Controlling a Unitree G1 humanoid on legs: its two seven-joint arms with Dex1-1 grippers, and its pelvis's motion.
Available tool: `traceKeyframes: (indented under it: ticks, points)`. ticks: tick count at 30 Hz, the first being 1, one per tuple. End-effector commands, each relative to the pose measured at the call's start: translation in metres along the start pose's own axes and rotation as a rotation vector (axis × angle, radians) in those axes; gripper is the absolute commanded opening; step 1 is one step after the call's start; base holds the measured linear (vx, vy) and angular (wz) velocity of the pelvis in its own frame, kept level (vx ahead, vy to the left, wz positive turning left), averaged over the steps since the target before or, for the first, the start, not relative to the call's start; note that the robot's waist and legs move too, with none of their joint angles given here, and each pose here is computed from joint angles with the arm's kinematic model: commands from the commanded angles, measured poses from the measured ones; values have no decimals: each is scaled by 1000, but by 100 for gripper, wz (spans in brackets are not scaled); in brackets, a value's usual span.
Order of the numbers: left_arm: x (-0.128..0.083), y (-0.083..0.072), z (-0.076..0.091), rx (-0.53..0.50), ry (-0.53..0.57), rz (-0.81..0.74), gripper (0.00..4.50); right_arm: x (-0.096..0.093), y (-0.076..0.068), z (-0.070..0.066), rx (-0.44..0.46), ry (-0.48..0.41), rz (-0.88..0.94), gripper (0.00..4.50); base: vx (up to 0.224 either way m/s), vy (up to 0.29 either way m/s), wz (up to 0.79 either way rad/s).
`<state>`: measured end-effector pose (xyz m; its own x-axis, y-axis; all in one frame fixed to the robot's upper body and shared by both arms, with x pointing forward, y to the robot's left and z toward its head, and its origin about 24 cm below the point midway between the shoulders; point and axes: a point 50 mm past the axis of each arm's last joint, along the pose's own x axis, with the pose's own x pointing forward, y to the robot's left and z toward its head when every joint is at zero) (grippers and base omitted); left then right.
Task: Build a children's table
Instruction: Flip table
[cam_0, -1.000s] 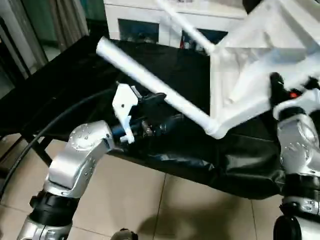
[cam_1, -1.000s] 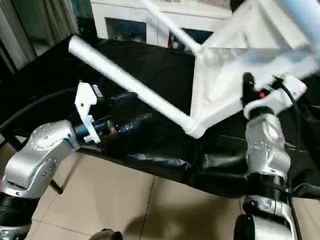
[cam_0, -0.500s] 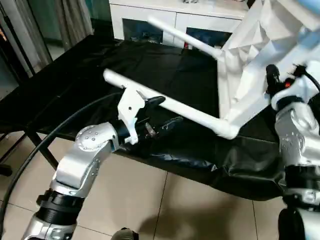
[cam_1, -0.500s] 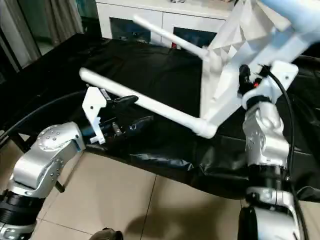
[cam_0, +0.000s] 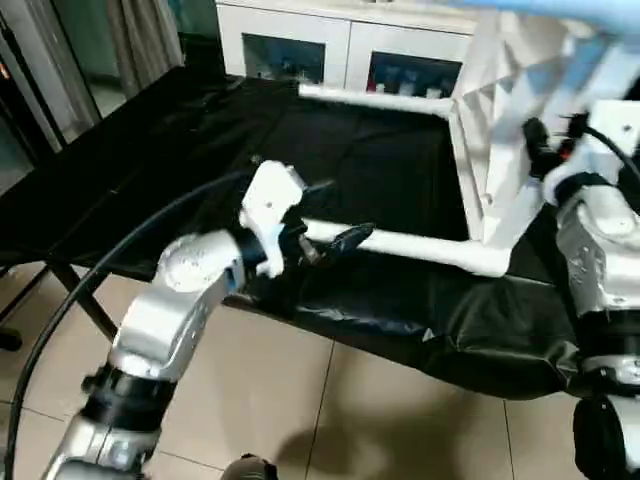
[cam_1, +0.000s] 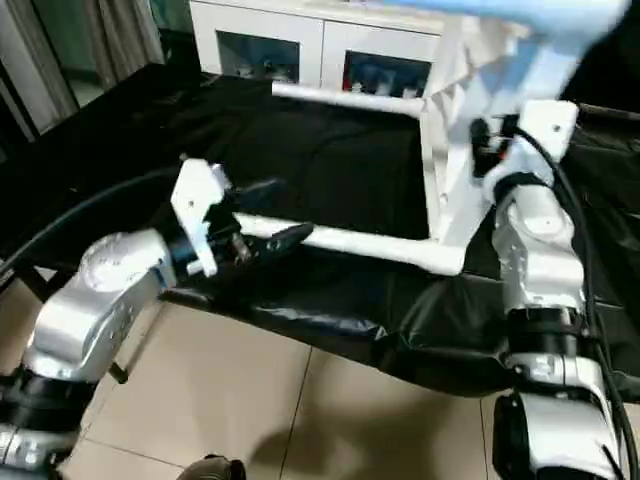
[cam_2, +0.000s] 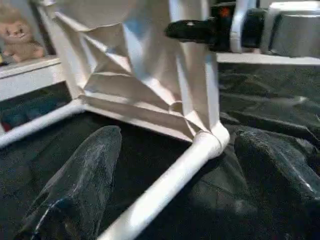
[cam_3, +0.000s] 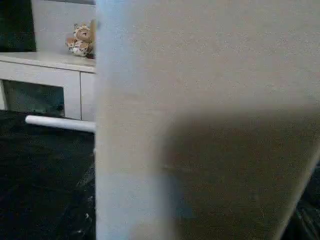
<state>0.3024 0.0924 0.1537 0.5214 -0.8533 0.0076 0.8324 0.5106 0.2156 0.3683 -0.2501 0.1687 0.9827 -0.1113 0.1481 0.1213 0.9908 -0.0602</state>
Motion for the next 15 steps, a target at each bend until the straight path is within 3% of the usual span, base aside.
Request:
traceKeyframes:
  ticks: [1,6,8,10,11,13,14,15]
  points:
    - [4,0,1,33,16,-30,406,1,-2,-6,-4,30,-8,196,0,0,0]
    - [14,6,9,83,16,-22,406,-1,7,-21,6,72,13,196,0,0,0]
    - [20,12,16,109,15,2,441,-4,12,-29,3,92,30,263,0,0,0]
    - [22,13,19,125,20,-8,445,-6,14,-33,6,100,35,271,0,0,0]
    - [24,14,25,201,20,-10,448,-8,16,-39,6,113,42,288,0,0,0]
    - [24,14,25,204,19,-10,450,-8,16,-39,6,114,42,302,0,0,0]
    - [28,16,36,378,-3,3,450,-12,20,-52,8,139,22,312,0,0,0]
    - [28,16,38,404,-9,5,450,-13,20,-54,7,143,14,325,0,0,0]
